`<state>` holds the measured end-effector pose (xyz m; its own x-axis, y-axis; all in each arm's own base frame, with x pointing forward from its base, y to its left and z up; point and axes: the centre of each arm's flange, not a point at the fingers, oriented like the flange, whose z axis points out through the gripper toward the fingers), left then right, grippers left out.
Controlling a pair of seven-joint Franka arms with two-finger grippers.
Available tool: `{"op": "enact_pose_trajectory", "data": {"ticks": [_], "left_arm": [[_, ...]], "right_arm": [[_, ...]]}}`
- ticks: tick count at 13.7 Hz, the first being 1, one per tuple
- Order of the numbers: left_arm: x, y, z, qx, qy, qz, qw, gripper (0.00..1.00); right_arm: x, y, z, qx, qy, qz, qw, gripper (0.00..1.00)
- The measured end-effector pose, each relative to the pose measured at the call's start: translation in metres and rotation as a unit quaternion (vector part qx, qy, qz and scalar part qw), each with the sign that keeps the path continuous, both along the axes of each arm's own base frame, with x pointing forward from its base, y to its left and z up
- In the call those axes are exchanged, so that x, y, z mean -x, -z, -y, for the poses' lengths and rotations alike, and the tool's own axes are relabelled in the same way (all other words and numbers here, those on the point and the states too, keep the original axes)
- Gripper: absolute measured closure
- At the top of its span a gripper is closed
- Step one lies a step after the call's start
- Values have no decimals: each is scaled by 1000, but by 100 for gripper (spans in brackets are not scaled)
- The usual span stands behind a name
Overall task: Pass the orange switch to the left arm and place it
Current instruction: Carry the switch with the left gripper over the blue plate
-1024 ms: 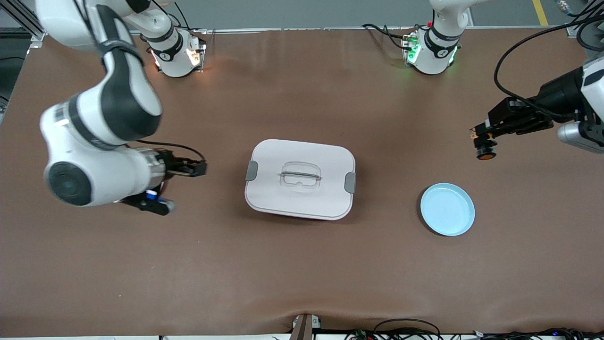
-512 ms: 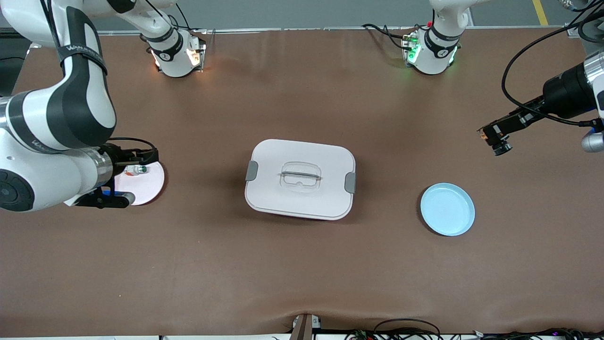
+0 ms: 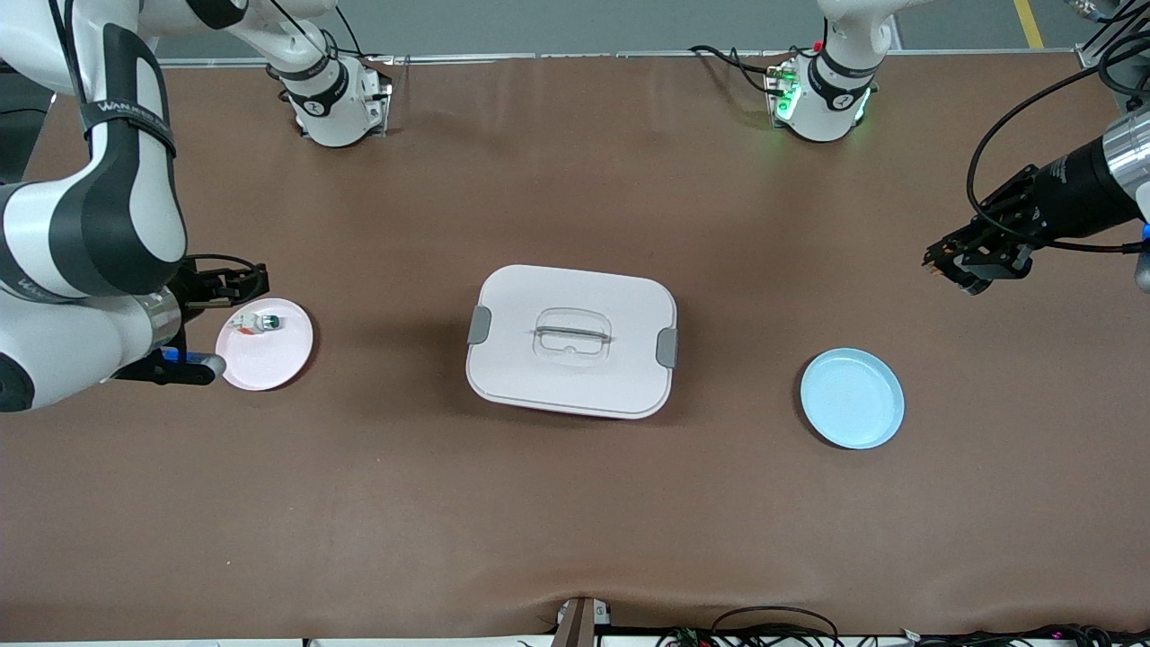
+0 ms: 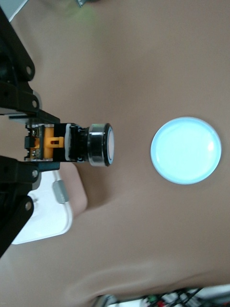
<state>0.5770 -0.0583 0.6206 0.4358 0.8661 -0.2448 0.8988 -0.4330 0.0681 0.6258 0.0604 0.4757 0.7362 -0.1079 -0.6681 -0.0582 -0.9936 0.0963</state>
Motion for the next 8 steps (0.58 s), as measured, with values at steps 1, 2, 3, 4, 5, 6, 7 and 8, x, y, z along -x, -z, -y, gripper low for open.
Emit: {"op": "enact_pose_trajectory", "data": {"ticks": [1, 2, 3, 4, 5, 6, 7, 8], "left_arm": [[-2, 5, -2, -13, -13, -7, 1000, 67], [-3, 11, -5, -28, -23, -13, 999, 67], [-5, 16, -7, -42, -36, -19, 998, 67], [-6, 20, -9, -53, -49, -24, 997, 67], [-6, 24, -10, -61, -61, -27, 996, 67], [-7, 27, -11, -64, -74, -28, 995, 67], [-9, 30, -11, -65, -89, -28, 994, 67], [-10, 34, -10, -65, -105, -26, 992, 67]], "right_arm": [[1, 2, 4, 1, 2, -7, 1000, 0], [1, 3, 7, 3, 3, -10, 1000, 0], [1, 4, 9, 5, 4, -12, 1000, 0], [1, 5, 10, 7, 4, -12, 1000, 0], [1, 6, 10, 8, 4, -10, 1000, 0], [-1, 7, 10, 7, 3, -5, 1000, 0], [-3, 7, 10, 4, 1, 1, 1000, 0], [-5, 7, 9, -4, -7, 8, 1000, 0]]}}
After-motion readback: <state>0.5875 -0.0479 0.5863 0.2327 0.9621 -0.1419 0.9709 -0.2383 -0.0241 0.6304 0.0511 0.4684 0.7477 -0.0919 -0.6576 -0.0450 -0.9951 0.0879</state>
